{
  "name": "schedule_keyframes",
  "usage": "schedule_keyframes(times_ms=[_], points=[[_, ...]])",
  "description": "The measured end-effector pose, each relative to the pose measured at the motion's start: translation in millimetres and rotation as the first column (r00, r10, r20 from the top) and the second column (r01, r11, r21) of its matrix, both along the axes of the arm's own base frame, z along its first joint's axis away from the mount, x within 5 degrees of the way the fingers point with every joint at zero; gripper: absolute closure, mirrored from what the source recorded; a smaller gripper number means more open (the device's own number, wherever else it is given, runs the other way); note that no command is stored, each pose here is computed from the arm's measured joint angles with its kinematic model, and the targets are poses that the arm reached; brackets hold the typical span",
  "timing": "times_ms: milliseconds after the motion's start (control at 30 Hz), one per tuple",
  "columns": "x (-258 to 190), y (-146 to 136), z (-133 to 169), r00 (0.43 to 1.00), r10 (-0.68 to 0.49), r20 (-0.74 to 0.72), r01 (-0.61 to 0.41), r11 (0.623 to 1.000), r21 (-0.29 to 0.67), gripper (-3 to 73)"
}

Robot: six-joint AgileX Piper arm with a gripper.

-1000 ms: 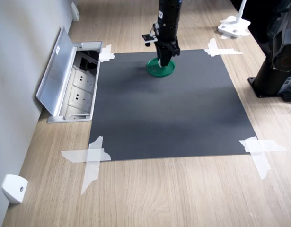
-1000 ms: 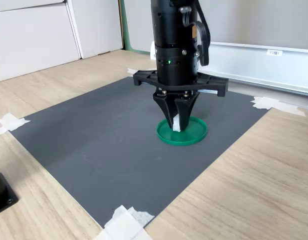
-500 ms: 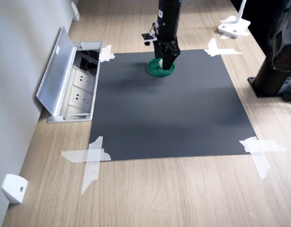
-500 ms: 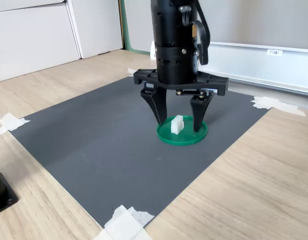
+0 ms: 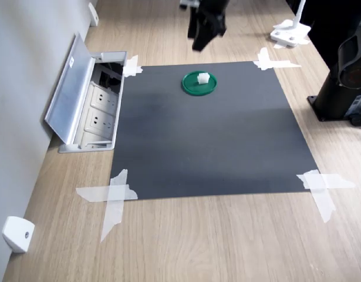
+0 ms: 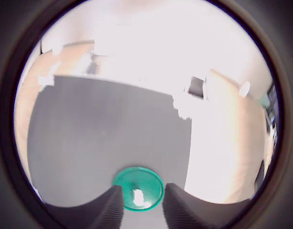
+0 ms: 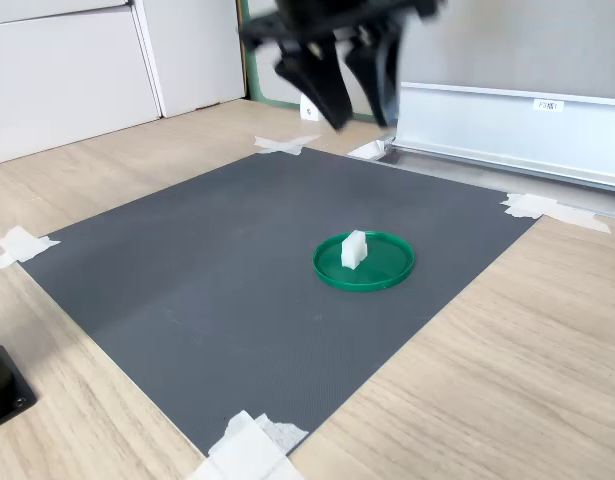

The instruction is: Grasp a white terminal and put it on the green lid.

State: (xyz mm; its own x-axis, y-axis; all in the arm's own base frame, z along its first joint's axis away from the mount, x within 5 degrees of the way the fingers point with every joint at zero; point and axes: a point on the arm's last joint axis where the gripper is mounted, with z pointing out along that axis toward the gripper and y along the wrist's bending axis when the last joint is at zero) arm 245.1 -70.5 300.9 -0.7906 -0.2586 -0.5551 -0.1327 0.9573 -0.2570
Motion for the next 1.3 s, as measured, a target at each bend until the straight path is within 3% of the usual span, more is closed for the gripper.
schedule_keyframes(times_ms=[200,367,600,767,967,1300], points=[[-54.0,55.8,28.6,0.966,0.101,0.237,-0.111,0.993,0.027,59.1],[-102.4,64.3,31.4,0.893,0.038,0.449,-0.080,0.994,0.075,68.4],[-154.8,66.2,-2.0,0.767,-0.071,0.637,-0.047,0.985,0.166,70.0],[-176.0,67.3,-38.4,0.719,-0.124,0.684,-0.044,0.974,0.223,70.2],[-195.9,68.6,-67.2,0.658,-0.131,0.741,-0.062,0.972,0.226,70.2],[-195.9,68.7,-88.6,0.714,-0.131,0.688,-0.045,0.972,0.233,70.3]])
